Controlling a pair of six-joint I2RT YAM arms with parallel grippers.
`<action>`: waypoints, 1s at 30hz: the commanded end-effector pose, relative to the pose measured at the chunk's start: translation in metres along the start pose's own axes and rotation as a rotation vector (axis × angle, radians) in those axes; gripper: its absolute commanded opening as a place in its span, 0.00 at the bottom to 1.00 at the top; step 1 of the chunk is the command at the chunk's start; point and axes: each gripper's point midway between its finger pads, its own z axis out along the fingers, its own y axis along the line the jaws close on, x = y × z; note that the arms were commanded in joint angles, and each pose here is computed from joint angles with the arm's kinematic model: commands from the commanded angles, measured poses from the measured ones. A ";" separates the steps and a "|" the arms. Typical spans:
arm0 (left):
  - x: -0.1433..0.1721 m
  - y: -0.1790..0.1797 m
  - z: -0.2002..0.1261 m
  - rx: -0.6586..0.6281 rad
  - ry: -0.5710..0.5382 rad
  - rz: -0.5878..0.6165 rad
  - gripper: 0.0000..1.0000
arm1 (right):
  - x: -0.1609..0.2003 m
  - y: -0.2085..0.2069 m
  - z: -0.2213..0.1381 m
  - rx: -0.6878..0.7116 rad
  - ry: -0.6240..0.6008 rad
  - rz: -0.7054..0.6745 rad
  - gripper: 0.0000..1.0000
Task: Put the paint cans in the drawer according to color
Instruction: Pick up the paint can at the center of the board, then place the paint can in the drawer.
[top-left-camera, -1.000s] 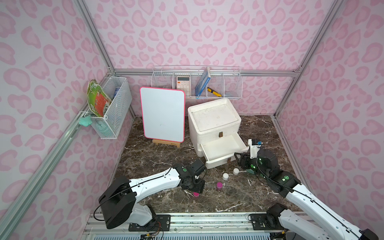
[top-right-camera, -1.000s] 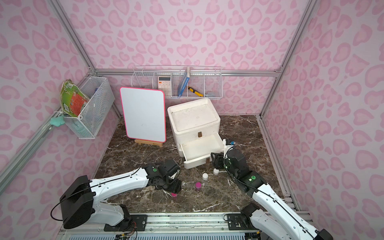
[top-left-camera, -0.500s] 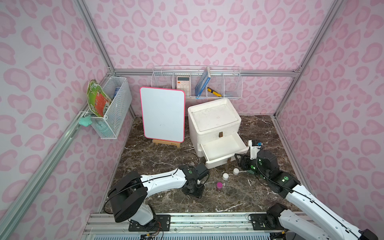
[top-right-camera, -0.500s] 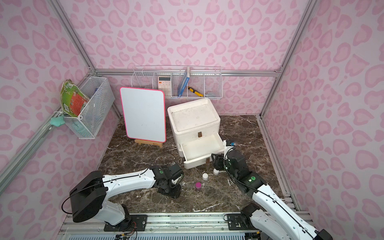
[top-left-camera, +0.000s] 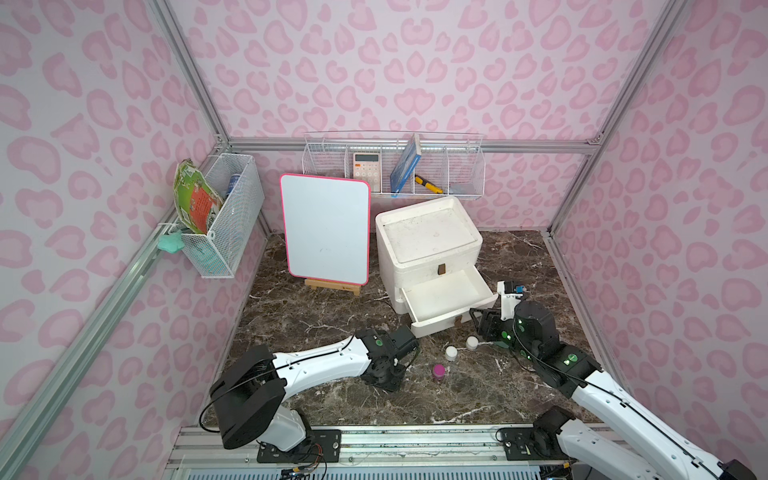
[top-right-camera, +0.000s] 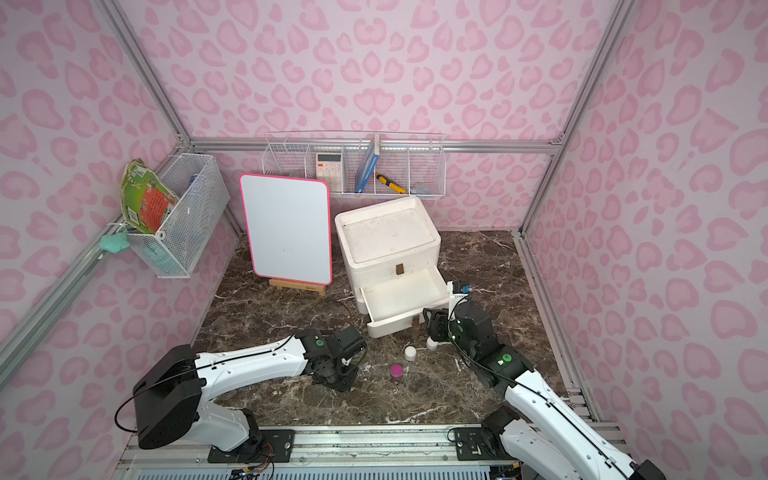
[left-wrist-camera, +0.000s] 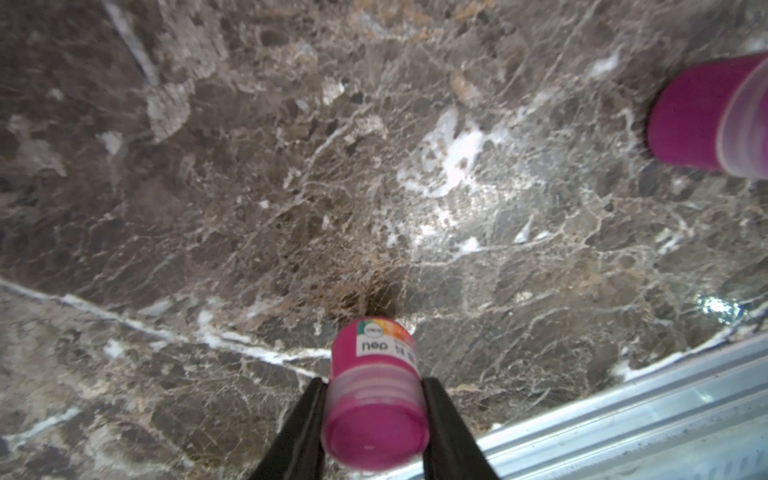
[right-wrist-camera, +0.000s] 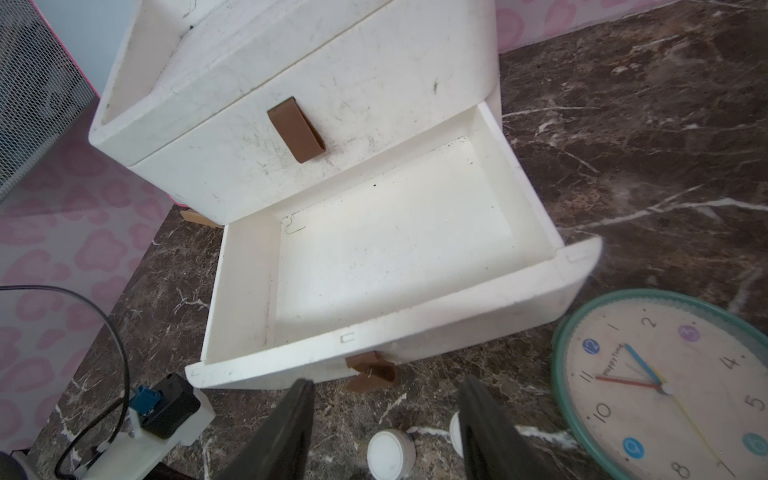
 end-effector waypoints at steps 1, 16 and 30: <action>-0.003 0.000 -0.015 -0.007 -0.022 0.031 0.31 | -0.004 0.002 -0.002 -0.007 -0.014 0.000 0.58; -0.141 -0.029 -0.163 -0.122 -0.383 0.543 0.34 | -0.012 0.005 -0.007 -0.023 -0.043 0.004 0.58; -0.202 -0.041 -0.133 -0.038 -0.271 0.839 0.34 | -0.017 0.001 -0.019 -0.027 -0.085 0.015 0.58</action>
